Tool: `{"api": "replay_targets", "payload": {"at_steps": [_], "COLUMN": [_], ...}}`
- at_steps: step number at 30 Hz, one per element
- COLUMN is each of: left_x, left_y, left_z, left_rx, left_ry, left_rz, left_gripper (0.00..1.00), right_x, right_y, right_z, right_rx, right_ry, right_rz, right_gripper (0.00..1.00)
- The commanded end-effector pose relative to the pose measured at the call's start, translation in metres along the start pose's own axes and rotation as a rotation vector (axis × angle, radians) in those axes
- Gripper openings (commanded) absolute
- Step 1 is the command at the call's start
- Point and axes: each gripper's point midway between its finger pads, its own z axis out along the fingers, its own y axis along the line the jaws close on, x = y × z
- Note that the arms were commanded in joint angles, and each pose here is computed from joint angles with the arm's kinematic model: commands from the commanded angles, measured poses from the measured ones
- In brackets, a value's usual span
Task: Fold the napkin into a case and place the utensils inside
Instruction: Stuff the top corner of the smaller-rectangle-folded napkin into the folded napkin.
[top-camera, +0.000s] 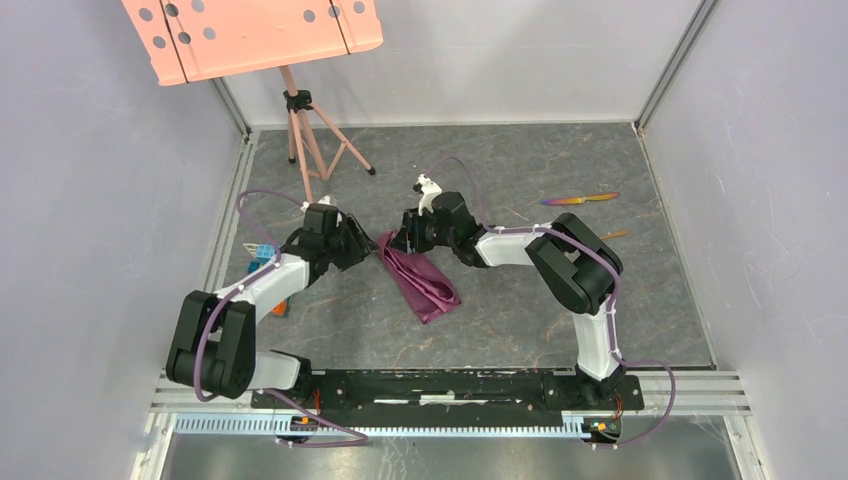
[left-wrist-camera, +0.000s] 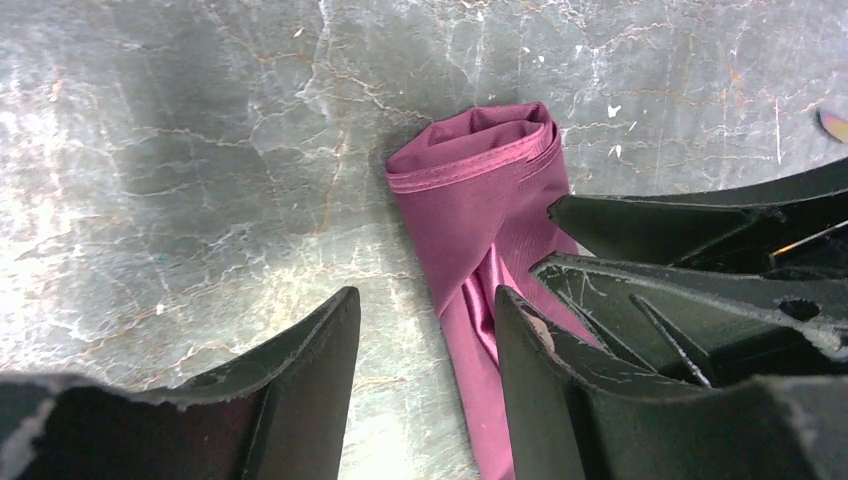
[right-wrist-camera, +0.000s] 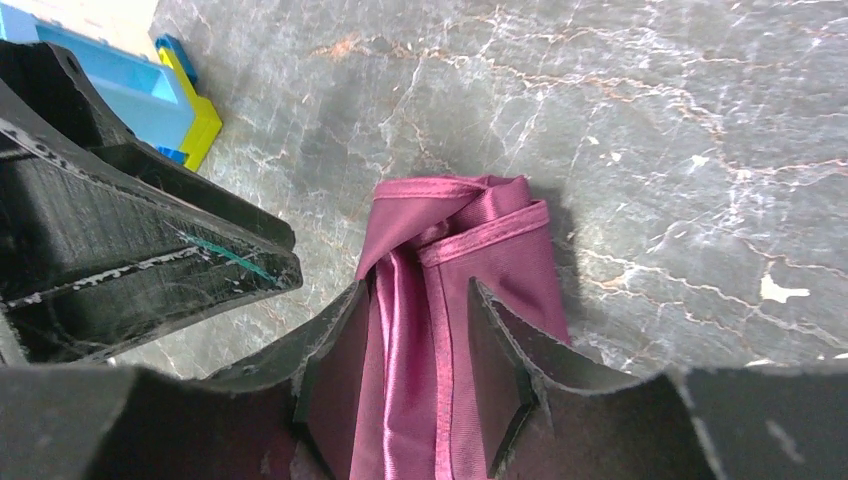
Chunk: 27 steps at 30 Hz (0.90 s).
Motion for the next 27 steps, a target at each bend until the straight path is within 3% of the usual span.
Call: {"api": "replay_targets", "payload": {"at_steps": [1, 6, 17, 21, 27], "left_x": [-0.016, -0.017, -0.007, -0.006, -0.01], "left_y": [-0.022, -0.022, -0.021, -0.025, -0.014], "left_z": [0.006, 0.019, 0.033, 0.027, 0.008], "left_rx": [0.059, 0.055, 0.072, 0.096, 0.059], "left_ry": [-0.011, 0.008, 0.034, 0.027, -0.008], "left_rz": [-0.05, -0.055, -0.056, -0.058, -0.083], "left_gripper": [0.59, 0.56, 0.48, 0.5, 0.57], "right_x": [-0.027, -0.02, -0.006, -0.002, -0.004], "right_y": [0.016, 0.012, 0.028, 0.024, 0.024], "right_z": [0.006, 0.016, 0.039, 0.031, 0.013], "right_rx": [-0.076, -0.081, -0.114, -0.068, -0.051], "right_ry": [-0.067, -0.051, -0.017, -0.027, -0.041], "right_rz": [0.014, 0.026, 0.032, 0.008, -0.036], "right_gripper": [0.44, 0.26, 0.13, 0.14, 0.27]}}
